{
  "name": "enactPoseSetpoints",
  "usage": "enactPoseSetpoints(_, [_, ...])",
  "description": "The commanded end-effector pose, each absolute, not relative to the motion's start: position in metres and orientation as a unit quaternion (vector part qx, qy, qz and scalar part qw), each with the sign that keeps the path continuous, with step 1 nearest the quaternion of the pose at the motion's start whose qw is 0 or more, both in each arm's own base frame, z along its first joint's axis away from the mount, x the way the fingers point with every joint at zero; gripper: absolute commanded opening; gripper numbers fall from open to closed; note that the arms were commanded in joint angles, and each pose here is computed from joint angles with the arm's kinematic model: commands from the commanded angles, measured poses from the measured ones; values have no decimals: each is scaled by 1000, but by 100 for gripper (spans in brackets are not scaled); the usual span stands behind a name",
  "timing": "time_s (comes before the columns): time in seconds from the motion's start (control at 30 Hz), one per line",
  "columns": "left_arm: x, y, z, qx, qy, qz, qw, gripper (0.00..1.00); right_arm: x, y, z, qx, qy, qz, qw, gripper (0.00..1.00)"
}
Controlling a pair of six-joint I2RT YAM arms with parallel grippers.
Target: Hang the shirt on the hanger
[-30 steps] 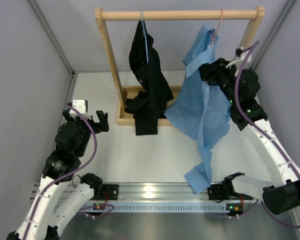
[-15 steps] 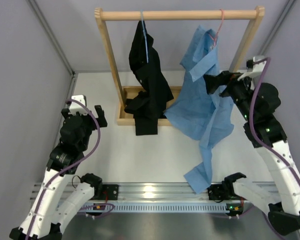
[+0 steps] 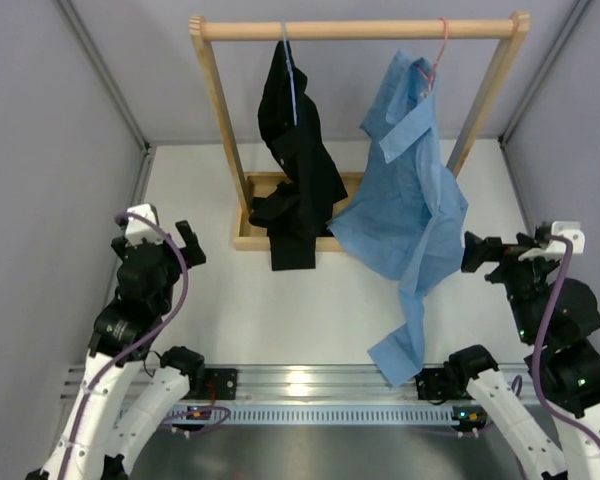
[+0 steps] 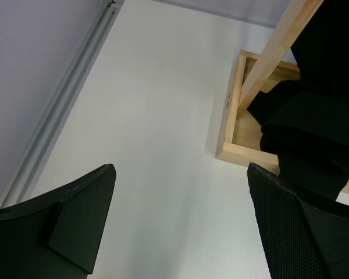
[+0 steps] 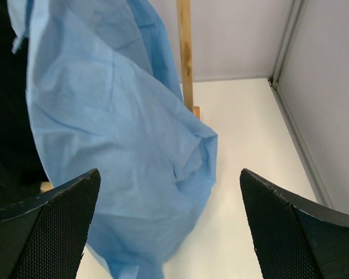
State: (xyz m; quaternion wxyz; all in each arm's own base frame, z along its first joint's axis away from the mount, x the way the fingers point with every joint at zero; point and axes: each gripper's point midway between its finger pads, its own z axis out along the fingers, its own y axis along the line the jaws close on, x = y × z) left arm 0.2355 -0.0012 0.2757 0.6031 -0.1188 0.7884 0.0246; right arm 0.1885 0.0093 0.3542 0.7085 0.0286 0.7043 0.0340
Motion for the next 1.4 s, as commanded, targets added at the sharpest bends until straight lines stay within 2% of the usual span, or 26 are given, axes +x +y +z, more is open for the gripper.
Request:
enactPoseSetpoints(0.0, [227,1,271,-141,779,8,610,98,180,0,321,25,732,5,681,100])
enactPoseSetpoints(0.27, [229,-10,258,-128,788,-15,602,98,177,-5,295,49,743,4,667,99])
enactPoseSetpoints(0.53, [226,-21,260,-101,785,-45,609,98,177,-2,292,47,739,12,672,100])
enactPoseSetpoints(1.37, [224,-21,261,-96,783,-43,614,98,181,-4,289,42,744,-2,667,99])
